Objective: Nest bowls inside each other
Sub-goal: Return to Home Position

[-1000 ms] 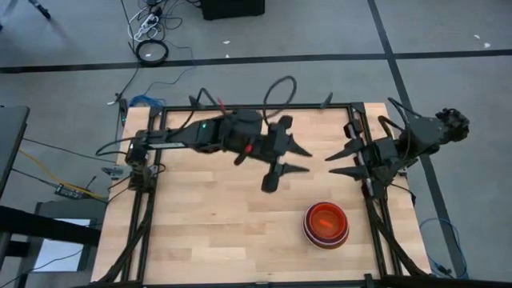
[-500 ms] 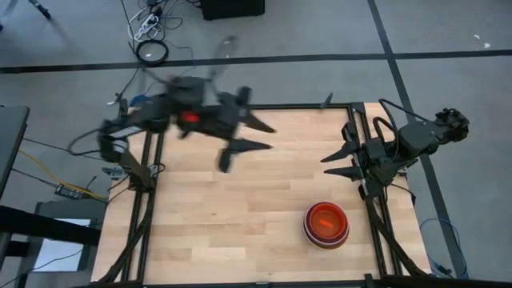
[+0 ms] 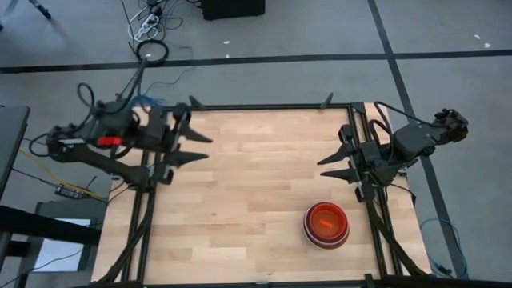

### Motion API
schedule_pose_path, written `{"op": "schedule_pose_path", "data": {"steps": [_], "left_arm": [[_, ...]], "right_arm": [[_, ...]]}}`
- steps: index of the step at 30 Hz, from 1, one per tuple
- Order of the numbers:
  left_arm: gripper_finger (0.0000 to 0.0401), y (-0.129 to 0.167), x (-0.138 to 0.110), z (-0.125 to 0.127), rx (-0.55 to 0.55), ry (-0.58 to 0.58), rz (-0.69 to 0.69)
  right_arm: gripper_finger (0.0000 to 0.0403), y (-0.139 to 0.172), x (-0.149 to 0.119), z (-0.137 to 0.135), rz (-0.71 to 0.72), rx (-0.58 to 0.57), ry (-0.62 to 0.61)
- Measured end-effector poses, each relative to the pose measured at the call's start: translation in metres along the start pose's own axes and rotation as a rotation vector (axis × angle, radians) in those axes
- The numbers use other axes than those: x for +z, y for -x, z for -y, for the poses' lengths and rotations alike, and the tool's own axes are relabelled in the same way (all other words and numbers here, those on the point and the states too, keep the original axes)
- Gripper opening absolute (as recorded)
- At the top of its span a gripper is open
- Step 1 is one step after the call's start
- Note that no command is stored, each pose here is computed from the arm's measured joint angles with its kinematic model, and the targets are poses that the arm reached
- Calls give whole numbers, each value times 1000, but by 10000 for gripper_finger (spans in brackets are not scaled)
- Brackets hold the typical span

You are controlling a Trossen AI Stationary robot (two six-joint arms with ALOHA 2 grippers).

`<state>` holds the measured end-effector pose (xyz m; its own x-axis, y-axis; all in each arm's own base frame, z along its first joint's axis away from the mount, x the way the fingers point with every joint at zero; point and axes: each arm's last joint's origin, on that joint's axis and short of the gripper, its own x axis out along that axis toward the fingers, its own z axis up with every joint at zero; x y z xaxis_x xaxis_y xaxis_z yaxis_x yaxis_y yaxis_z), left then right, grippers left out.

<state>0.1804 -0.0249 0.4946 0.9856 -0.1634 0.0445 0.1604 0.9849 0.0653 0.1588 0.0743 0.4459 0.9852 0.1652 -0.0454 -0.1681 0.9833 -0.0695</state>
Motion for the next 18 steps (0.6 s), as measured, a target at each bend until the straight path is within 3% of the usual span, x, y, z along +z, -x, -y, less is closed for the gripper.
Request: {"op": "schedule_pose_path", "data": {"steps": [8,18], "left_arm": [[176,46,-72,7,26,119,141],[176,66,-131,11,45,179,176]], "right_arm": [[105,10,4,4,28,-4,-7],[105,47,10,16,84,-9,6]]}}
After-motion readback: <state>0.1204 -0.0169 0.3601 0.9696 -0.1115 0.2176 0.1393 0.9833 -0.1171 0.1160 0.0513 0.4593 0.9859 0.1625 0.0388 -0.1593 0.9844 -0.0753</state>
